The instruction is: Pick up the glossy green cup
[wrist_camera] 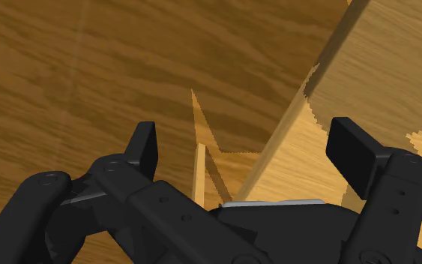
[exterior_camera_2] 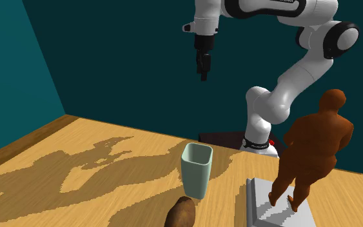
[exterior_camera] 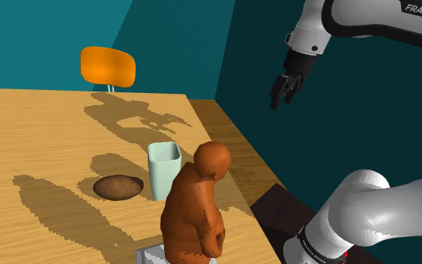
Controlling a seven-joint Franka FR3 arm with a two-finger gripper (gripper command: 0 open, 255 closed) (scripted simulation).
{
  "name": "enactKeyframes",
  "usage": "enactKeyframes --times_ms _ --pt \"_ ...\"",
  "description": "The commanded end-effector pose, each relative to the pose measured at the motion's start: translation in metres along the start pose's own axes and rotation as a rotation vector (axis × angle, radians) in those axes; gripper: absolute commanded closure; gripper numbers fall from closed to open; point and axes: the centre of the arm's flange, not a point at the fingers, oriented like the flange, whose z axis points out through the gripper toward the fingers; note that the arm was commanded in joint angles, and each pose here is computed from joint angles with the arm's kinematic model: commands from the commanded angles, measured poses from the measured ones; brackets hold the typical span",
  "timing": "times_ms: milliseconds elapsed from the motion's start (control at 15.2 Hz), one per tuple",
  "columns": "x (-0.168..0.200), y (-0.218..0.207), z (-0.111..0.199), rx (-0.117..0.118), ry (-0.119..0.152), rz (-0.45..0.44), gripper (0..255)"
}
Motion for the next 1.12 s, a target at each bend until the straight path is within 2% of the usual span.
enactKeyframes --times_ms 0,1056 --pt "0.0 0.0 0.0 0.0 0.0 0.0 0" --pt "0.048 -0.198 0.034 0.033 0.001 0.028 0"
